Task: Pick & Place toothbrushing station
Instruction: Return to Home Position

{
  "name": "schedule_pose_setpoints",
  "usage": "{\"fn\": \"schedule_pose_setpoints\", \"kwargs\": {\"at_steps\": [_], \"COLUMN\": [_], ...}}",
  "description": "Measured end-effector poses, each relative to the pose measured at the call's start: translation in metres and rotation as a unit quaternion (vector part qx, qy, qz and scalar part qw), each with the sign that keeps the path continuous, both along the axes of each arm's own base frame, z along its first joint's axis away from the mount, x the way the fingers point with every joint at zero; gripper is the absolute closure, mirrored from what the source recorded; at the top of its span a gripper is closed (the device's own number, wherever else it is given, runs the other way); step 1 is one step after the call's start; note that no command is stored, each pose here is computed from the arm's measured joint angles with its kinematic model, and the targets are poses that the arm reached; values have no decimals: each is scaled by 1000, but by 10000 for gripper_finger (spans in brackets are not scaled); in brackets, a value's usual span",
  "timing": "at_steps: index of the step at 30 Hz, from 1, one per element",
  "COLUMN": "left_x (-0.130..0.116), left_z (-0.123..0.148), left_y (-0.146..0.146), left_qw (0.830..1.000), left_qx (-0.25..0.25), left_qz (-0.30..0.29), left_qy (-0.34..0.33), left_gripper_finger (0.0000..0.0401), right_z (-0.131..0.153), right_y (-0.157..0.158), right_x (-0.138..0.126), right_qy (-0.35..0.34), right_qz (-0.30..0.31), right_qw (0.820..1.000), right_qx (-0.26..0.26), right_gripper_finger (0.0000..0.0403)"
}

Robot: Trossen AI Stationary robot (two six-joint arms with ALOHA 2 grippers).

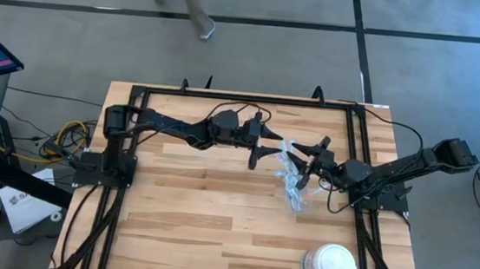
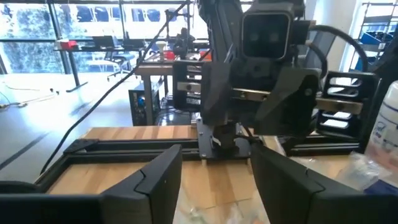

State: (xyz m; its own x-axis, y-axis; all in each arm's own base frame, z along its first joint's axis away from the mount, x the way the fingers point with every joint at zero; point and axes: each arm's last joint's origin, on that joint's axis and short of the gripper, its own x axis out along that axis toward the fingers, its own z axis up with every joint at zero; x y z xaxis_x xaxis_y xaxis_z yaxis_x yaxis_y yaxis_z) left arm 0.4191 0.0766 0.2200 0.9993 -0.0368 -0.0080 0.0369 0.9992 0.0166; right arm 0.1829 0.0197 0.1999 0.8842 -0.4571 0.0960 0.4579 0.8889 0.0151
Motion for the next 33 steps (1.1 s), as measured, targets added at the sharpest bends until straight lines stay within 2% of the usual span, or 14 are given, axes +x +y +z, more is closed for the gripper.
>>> {"fn": "schedule_pose_setpoints", "kwargs": {"at_steps": [5, 10, 19, 28, 33], "left_x": [-9, -30, -87, -151, -185], "left_z": [5, 6, 7, 11, 2], "left_y": [-2, -9, -29, -46, -54], "left_qw": [1000, 1000, 999, 999, 998], "left_qx": [-4, -5, -6, -1, -19], "left_qz": [0, -3, -11, 40, 58], "left_qy": [18, 26, 37, 17, 11], "left_gripper_finger": [216, 218, 219, 219, 219], "right_z": [2, 8, 14, 20, 20], "right_y": [0, -1, -4, -7, -8], "right_x": [0, -4, -19, -37, -49], "right_qy": [1, -7, 12, 20, 27], "right_qz": [-3, -4, -3, 0, 9], "right_qw": [1000, 1000, 999, 999, 1000], "right_qx": [-19, -27, -34, -30, -10], "right_gripper_finger": [260, 268, 275, 276, 278]}}
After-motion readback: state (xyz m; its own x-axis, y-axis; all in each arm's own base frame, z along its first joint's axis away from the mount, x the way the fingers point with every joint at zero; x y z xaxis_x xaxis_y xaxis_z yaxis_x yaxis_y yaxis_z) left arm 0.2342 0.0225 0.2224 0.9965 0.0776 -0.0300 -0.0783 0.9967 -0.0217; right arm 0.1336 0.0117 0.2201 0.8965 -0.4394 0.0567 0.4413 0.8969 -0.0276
